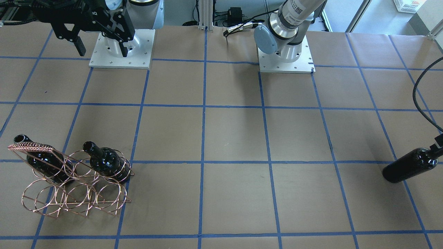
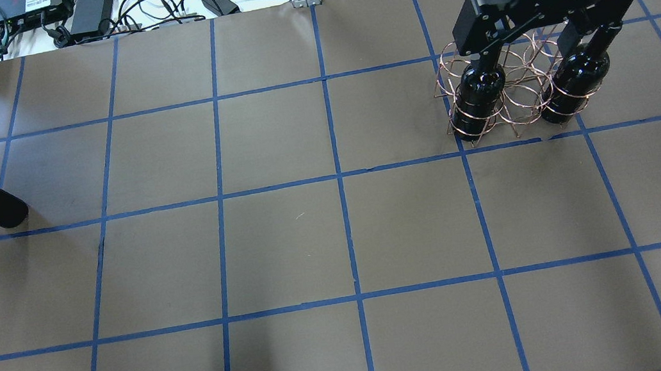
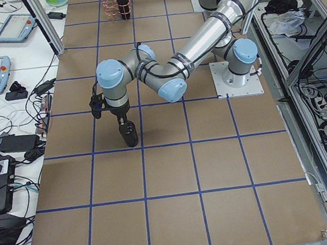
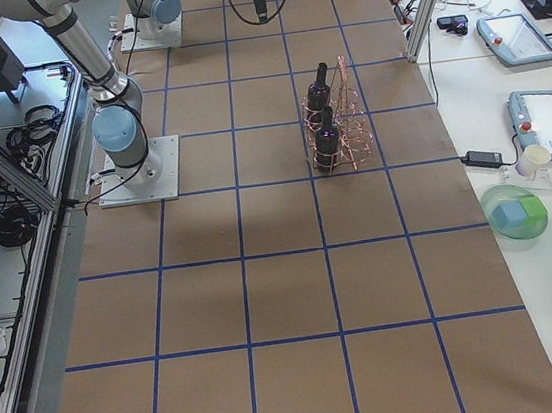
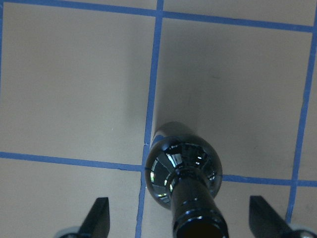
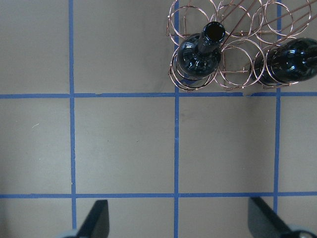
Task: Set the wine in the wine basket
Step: 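Close the left gripper on the dark bottle's neck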
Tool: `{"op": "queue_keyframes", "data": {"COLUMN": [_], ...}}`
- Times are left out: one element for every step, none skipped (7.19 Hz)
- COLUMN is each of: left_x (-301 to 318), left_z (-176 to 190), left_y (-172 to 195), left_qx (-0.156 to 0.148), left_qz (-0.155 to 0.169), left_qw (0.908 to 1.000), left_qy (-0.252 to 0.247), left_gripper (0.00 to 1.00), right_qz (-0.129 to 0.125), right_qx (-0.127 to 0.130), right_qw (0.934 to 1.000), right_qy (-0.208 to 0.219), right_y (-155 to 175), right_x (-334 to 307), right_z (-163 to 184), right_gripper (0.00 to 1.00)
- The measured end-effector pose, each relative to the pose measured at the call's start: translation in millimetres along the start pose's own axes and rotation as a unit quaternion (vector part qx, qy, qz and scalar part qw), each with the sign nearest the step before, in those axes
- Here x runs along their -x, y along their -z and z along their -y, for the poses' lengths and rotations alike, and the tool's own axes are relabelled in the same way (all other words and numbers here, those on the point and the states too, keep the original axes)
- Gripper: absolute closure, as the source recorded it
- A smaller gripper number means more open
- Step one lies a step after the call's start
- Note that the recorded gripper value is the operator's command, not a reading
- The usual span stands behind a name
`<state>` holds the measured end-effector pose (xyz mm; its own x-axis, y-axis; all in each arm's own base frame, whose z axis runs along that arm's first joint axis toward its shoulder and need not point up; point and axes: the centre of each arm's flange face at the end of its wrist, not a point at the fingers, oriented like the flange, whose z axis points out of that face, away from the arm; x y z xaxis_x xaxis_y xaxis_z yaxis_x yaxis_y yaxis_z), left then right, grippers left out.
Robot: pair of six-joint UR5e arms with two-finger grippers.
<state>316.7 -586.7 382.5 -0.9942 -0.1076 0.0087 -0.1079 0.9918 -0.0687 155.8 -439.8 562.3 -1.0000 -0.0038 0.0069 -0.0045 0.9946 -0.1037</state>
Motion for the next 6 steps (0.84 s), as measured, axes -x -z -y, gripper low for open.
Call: {"op": "queue_keyframes", "data": {"left_x": [0.2, 0.6, 0.7, 0.9, 1.0, 1.0], "left_z": [0.4, 0.8, 0.9, 0.9, 0.9, 1.0], "left_y": [-1.7, -3.3, -4.0, -4.8, -5.2, -5.2], "left_qx": [0.001, 0.001, 0.002, 0.003, 0.004, 0.004], "left_qz": [-0.001, -0.002, -0.002, -0.002, -0.002, -0.002], "left_qw": [1.0000, 1.0000, 1.0000, 1.0000, 1.0000, 1.0000], "left_qy": [0.000, 0.000, 0.000, 0.000, 0.000, -0.001], "left_gripper": [0.26, 0.42, 0.42, 0.43, 0.61, 0.78], "right_qz": [0.000, 0.000, 0.000, 0.000, 0.000, 0.000], "right_qx": [0.000, 0.000, 0.000, 0.000, 0.000, 0.000], "right_qw": [1.0000, 1.0000, 1.0000, 1.0000, 1.0000, 1.0000], "right_qy": [0.000, 0.000, 0.000, 0.000, 0.000, 0.000], "right_y": [0.0, 0.0, 0.0, 0.0, 0.0, 0.0], "right_x": [-0.3, -0.3, -0.2, 0.0, 0.1, 0.0], "right_z": [0.1, 0.1, 0.1, 0.0, 0.0, 0.0], "right_gripper": [0.00, 0.00, 0.00, 0.00, 0.00, 0.00]}}
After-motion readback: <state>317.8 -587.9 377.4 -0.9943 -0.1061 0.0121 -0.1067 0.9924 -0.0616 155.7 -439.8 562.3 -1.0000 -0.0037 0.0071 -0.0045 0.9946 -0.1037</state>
